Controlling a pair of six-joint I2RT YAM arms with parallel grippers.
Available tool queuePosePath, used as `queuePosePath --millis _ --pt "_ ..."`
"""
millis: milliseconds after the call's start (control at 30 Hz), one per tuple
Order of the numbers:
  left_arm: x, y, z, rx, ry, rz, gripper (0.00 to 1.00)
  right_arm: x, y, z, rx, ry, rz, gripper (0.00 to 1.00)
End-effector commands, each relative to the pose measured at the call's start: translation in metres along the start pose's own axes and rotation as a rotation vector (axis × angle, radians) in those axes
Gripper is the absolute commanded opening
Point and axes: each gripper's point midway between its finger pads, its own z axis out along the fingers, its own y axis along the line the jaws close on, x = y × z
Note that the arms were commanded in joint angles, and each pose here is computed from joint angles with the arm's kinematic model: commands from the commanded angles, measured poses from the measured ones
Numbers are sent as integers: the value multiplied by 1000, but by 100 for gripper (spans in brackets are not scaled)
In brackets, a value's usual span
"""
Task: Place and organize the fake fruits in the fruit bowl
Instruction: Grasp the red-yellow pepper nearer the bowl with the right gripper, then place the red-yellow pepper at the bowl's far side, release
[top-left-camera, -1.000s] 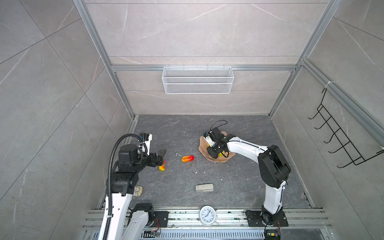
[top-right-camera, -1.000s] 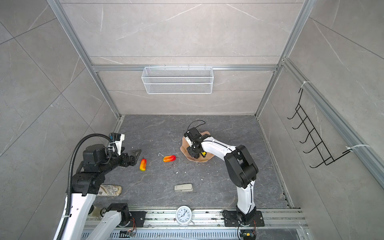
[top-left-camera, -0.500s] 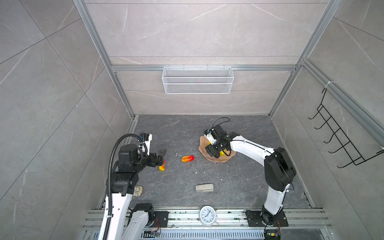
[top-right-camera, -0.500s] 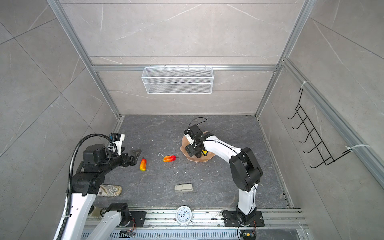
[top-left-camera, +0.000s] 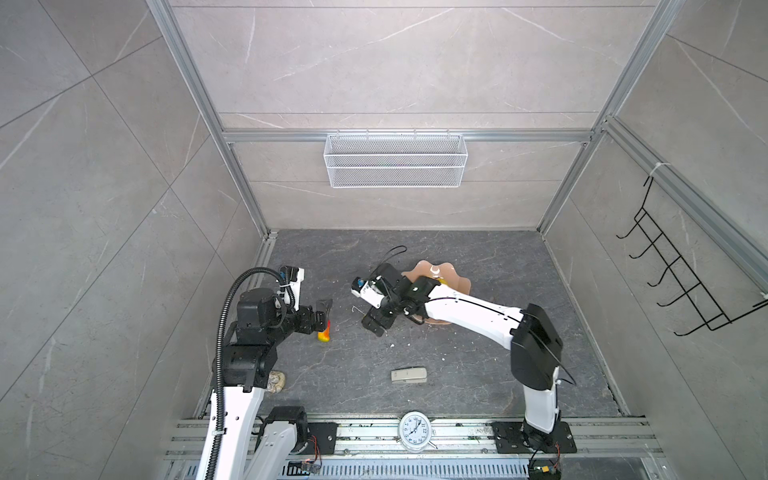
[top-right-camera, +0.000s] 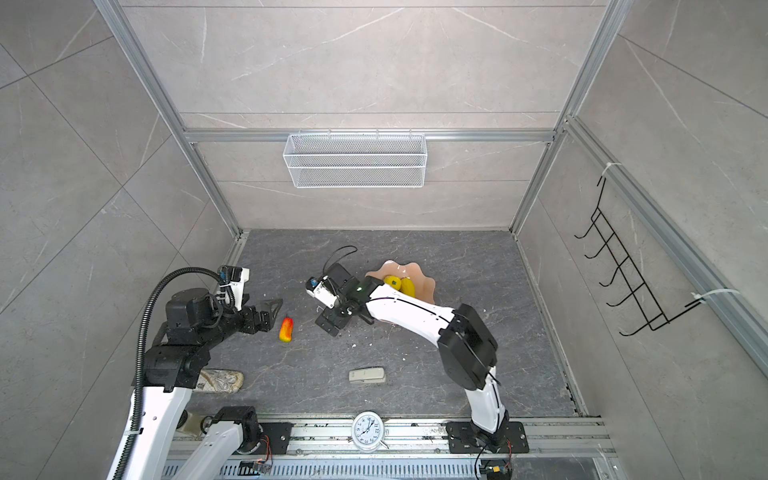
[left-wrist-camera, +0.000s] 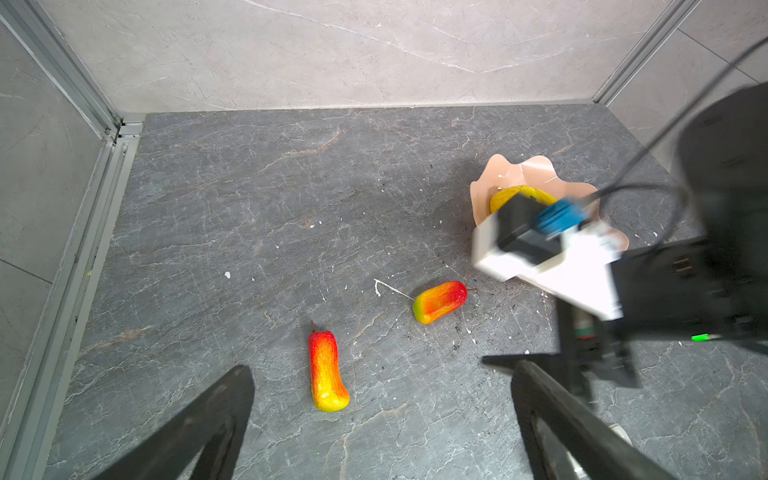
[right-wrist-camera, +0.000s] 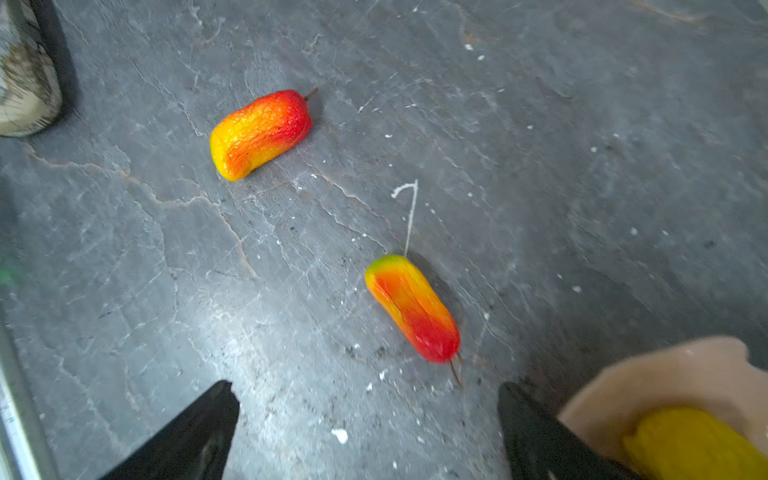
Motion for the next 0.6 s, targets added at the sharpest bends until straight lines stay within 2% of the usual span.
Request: queuePosePath --millis 0,133,233,333,400,500,567 --pt "-6 -3 -3 12 -23 35 100 14 -13 27 28 87 -43 100" --pt "-7 -4 -3 12 -25 36 100 16 -19 53 39 123 -64 99" --pt "-7 -4 -3 14 -25 36 100 19 -22 68 37 145 -63 91" --pt "-7 -4 -4 13 -26 36 100 24 -25 77 41 171 -60 75" --pt "-7 -4 -4 11 -29 37 100 28 -25 80 39 190 -59 58" --pt "-7 -4 -5 14 -31 37 100 32 -25 78 42 201 -59 45" --pt "-7 -5 -5 15 -30 37 100 33 -25 74 47 200 -58 33"
